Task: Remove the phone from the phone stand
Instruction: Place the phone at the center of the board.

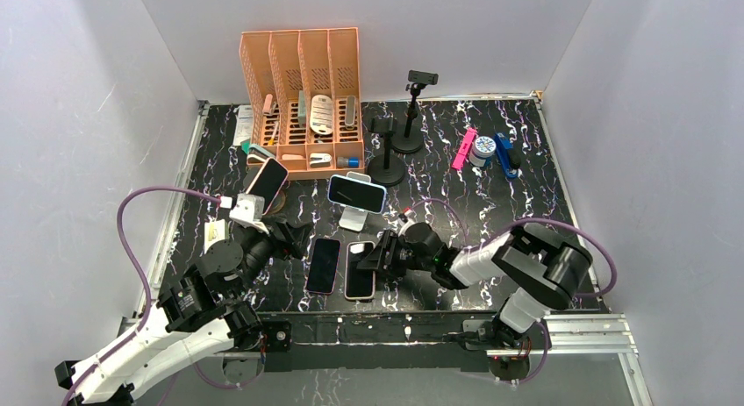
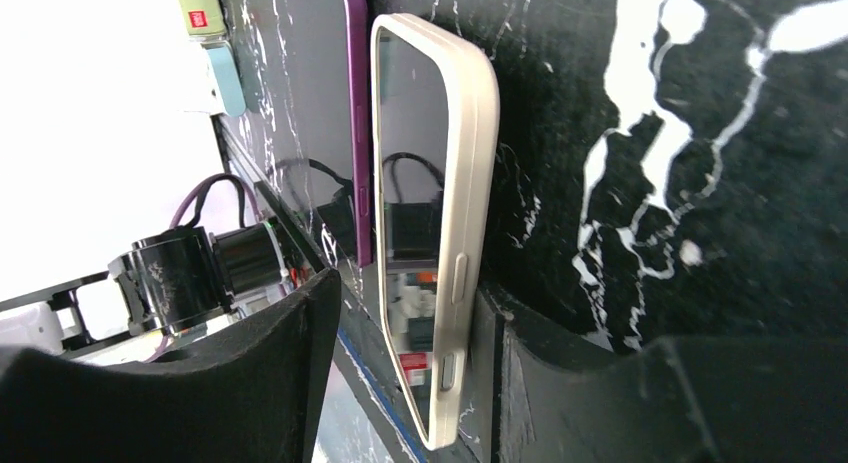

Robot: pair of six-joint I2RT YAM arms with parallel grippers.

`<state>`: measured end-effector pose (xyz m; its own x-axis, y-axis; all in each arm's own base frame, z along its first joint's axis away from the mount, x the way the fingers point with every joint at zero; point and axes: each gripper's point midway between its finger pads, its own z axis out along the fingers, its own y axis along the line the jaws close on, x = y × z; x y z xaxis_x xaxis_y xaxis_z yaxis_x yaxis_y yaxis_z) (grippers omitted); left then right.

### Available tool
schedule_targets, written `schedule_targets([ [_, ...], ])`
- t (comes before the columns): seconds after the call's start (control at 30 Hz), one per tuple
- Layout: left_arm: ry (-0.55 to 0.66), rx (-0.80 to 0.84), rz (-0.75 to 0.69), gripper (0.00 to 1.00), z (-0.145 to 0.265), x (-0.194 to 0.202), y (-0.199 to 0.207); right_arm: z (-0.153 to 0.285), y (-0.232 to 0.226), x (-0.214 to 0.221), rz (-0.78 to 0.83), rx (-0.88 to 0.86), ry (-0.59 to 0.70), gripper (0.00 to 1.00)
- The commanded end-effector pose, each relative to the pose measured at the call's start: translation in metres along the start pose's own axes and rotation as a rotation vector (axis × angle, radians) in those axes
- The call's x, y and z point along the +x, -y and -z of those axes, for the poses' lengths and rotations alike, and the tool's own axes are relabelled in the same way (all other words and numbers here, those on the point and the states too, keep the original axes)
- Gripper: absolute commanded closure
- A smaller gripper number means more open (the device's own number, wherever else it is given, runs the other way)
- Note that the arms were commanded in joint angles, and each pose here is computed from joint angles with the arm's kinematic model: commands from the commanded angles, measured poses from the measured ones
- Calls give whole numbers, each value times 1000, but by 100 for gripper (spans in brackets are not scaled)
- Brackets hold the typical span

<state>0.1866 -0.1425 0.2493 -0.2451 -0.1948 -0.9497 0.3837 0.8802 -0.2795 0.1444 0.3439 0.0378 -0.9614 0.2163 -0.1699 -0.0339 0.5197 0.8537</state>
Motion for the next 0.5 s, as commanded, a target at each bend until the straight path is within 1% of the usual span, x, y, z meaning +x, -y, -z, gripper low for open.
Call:
schedule_targets([
  [0.0, -16, -7, -22, 31, -2, 5, -1, 11, 22, -3, 29, 84, 48, 42],
  [0.27, -19, -6, -23, 31, -3, 6, -1, 31, 35, 1, 49, 116, 68, 43],
  [0.47, -30, -5, -32, 31, -4, 8, 0, 34, 33, 15, 66, 72, 15, 46],
])
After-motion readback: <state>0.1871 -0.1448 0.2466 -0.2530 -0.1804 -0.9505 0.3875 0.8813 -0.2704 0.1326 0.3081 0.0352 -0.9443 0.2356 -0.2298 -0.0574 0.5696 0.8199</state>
